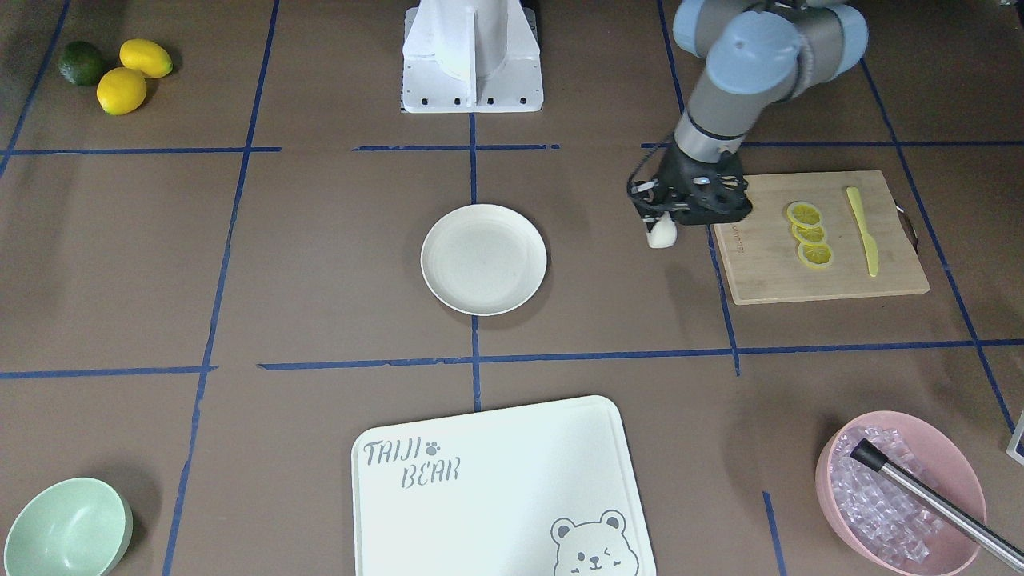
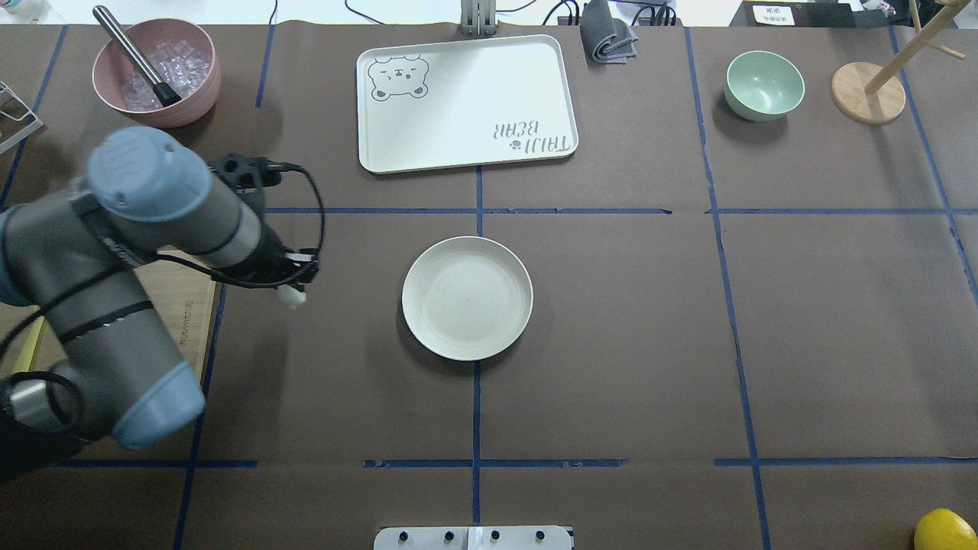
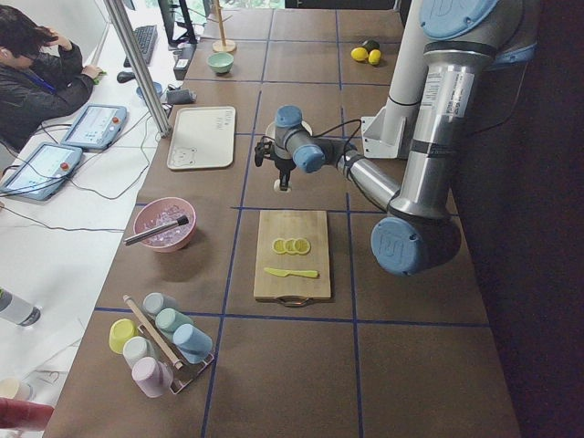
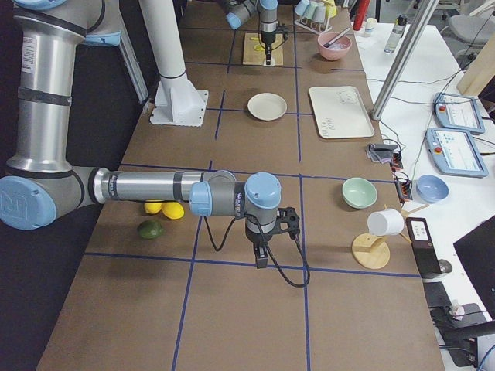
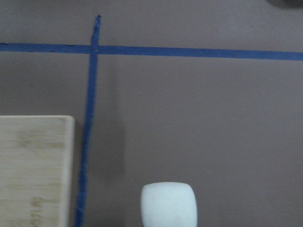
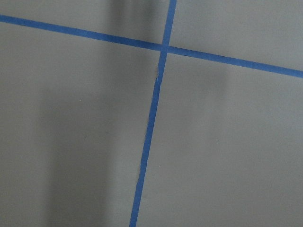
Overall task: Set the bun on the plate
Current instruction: 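Carry the bun with the left gripper over the white plate, then lower the bun onto the plate and open the left gripper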
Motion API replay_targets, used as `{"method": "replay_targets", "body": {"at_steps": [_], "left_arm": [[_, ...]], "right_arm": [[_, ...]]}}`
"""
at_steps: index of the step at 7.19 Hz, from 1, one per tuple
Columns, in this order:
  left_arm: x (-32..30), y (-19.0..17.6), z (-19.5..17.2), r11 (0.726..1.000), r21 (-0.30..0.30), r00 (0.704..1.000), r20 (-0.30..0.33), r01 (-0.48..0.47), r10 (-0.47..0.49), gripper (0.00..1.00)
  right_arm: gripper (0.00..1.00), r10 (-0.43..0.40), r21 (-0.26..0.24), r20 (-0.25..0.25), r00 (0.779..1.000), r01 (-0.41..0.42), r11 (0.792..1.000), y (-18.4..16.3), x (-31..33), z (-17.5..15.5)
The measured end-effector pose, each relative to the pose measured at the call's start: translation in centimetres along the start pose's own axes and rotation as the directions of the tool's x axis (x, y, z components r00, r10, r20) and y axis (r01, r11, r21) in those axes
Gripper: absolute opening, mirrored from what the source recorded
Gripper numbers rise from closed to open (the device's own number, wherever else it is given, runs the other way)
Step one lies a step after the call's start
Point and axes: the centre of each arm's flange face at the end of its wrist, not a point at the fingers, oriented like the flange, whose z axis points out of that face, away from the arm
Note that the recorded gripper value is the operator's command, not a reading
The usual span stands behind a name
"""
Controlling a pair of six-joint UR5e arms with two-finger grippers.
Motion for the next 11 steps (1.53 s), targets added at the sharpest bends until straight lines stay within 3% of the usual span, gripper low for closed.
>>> {"method": "replay_targets", "body": {"at_steps": [2,4,5,6,7,8,11], "left_arm": [[12.4,2.5,1.7,0.994,0.040,0.994,0.002,0.106,-0.106,0.32],[20.1,3.2,5.1,0.984,0.061,0.985,0.019,0.168,-0.170,0.38],[21.3,3.4,6.7,0.983,0.061,0.984,0.021,0.175,-0.177,0.44],[21.6,3.6,7.8,0.983,0.059,0.984,0.029,0.177,-0.178,0.58],[21.7,3.9,8.6,0.983,0.055,0.984,0.038,0.174,-0.176,0.75],[21.7,4.1,9.0,0.984,0.052,0.984,0.043,0.170,-0.172,0.98],[21.9,4.2,7.8,0.988,0.051,0.988,0.024,0.149,-0.150,1.00]], "right_arm": [[1.00,0.000,0.001,-0.001,1.000,0.000,1.000,-0.1,0.0,0.0],[1.00,0.001,0.000,0.001,1.000,-0.001,1.000,-0.1,0.0,0.0],[1.00,0.001,-0.001,0.000,1.000,-0.001,1.000,-0.1,0.1,0.1],[1.00,0.001,-0.001,0.000,1.000,-0.001,1.000,-0.1,0.1,0.1],[1.00,0.001,-0.001,0.000,1.000,-0.001,1.000,-0.1,0.1,0.1],[1.00,0.001,-0.001,0.000,1.000,-0.001,1.000,-0.1,0.1,0.1],[1.00,0.000,-0.001,0.000,1.000,0.000,1.000,-0.1,0.1,0.1]]}}
